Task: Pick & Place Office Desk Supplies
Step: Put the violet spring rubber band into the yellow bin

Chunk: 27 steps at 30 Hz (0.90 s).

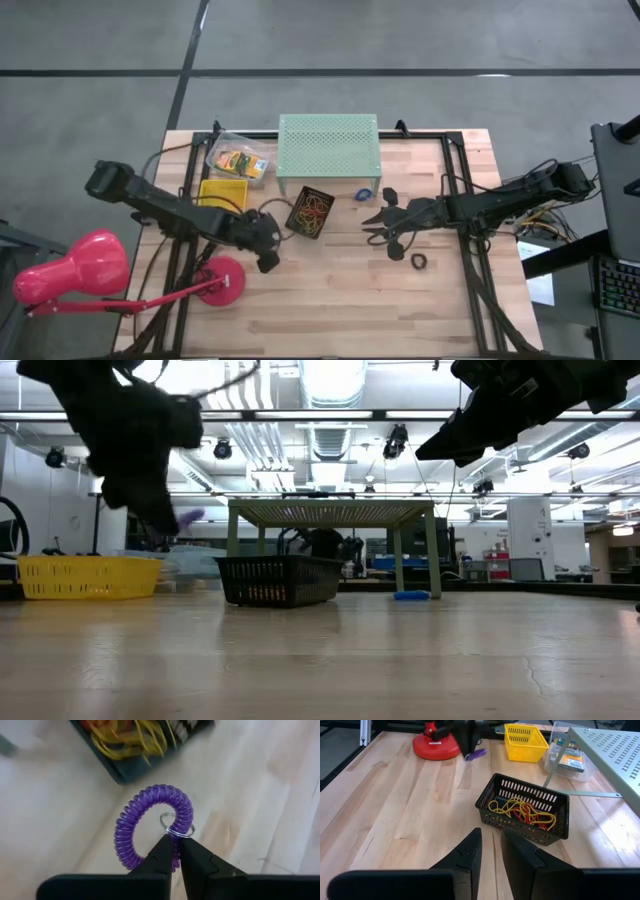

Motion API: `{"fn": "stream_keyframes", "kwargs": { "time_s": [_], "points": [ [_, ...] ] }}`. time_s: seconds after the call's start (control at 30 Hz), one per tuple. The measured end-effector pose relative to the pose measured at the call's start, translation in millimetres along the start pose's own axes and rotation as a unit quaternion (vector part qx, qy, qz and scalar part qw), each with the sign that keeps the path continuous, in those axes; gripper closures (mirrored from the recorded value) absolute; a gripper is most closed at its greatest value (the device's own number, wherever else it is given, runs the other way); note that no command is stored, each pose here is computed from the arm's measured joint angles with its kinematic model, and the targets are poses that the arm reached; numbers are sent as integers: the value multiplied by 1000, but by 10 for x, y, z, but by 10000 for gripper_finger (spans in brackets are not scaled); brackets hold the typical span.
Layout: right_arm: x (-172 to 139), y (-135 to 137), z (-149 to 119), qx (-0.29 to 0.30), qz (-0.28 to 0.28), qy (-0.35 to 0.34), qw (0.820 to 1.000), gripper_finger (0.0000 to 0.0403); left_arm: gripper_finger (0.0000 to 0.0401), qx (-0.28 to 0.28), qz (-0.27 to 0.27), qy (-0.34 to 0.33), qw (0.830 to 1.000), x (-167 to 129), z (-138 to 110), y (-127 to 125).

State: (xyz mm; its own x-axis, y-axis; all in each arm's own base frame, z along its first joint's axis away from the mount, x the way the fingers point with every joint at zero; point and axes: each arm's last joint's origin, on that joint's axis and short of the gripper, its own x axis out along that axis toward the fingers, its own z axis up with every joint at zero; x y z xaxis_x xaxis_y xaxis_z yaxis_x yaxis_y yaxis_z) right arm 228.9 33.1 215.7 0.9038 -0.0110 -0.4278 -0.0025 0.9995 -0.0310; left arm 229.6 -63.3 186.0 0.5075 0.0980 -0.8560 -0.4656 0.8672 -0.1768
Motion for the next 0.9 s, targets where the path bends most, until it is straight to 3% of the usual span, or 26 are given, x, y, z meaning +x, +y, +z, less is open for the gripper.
{"fn": "stream_keyframes", "kwargs": {
  "time_s": [0.37, 0.5, 0.67, 0.9],
  "points": [
    [0, 0, 1, 0, 0, 0, 1000, 319, 373, -106, -21, -143, 984, -559, 96, 175],
    [0, 0, 0, 0, 0, 0, 1000, 316, 373, -173, 13, -182, 968, -630, 66, 281],
    [0, -1, 0, 0, 0, 1, 1000, 322, 373, -242, 66, -174, 952, -684, -11, 454],
    [0, -1, -1, 0, 0, 1, 1000, 334, 373, -260, 151, -223, 927, -710, 47, 658]
  ]
}}
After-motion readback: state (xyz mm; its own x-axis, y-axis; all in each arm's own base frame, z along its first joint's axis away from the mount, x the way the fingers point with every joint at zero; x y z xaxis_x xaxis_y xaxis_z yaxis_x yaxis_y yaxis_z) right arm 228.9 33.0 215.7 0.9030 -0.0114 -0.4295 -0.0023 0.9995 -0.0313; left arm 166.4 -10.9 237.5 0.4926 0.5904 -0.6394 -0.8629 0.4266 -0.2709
